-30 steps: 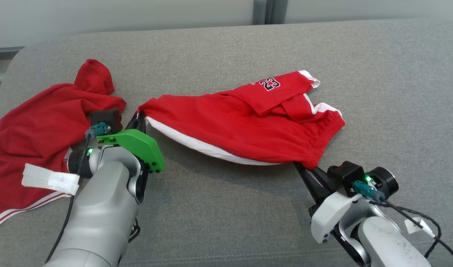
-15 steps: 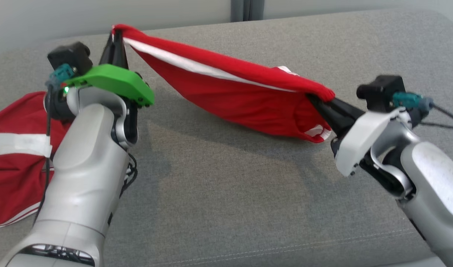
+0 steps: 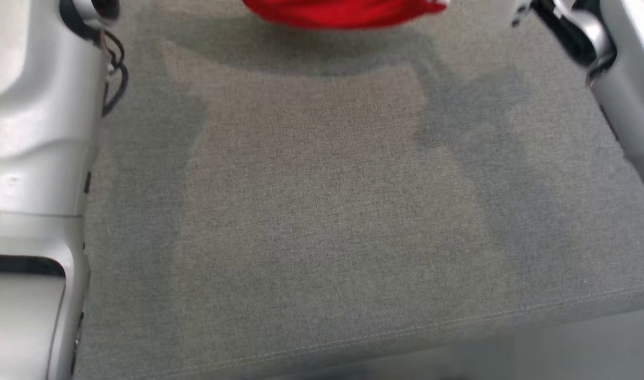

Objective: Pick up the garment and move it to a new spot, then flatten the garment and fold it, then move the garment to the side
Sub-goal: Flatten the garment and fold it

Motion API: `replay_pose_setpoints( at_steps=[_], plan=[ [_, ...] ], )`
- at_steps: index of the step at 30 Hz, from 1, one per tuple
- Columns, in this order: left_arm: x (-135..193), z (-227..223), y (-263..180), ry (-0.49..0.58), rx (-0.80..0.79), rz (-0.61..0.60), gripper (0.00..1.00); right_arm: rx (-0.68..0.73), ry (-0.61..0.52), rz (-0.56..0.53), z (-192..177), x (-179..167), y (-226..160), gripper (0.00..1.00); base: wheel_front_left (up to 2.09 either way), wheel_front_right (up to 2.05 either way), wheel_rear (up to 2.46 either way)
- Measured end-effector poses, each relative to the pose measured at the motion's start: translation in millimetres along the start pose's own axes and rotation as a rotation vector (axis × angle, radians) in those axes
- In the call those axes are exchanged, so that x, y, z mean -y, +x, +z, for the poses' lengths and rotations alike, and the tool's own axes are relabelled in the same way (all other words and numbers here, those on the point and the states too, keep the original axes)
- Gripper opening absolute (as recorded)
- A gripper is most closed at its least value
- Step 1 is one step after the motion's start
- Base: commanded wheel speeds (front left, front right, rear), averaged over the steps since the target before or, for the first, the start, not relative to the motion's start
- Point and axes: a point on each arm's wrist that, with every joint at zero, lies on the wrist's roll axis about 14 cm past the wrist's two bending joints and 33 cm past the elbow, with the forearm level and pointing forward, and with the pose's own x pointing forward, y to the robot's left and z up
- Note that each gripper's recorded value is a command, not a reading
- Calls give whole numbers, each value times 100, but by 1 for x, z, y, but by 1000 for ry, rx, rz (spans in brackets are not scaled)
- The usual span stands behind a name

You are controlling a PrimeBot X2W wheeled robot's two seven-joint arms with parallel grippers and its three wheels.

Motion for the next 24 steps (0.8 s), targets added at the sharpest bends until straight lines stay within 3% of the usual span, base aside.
replay_pose_setpoints(
  at_steps=[11, 17, 19, 24],
  plan=[
    [10, 10, 53, 60, 176, -78, 0, 240, -105, -264, 30, 87, 59, 0, 0, 0, 0],
    [18, 39, 58, 83, 307, -110, 0, 331, -178, -333, 49, 103, 62, 0, 0, 0, 0],
    [15, 38, 57, 55, 319, -102, 0, 316, -217, -330, 42, 100, 66, 0, 0, 0, 0],
    [-13, -43, 29, 38, 141, -65, 0, 127, -235, -219, -48, 60, 81, 0, 0, 0, 0]
  ],
)
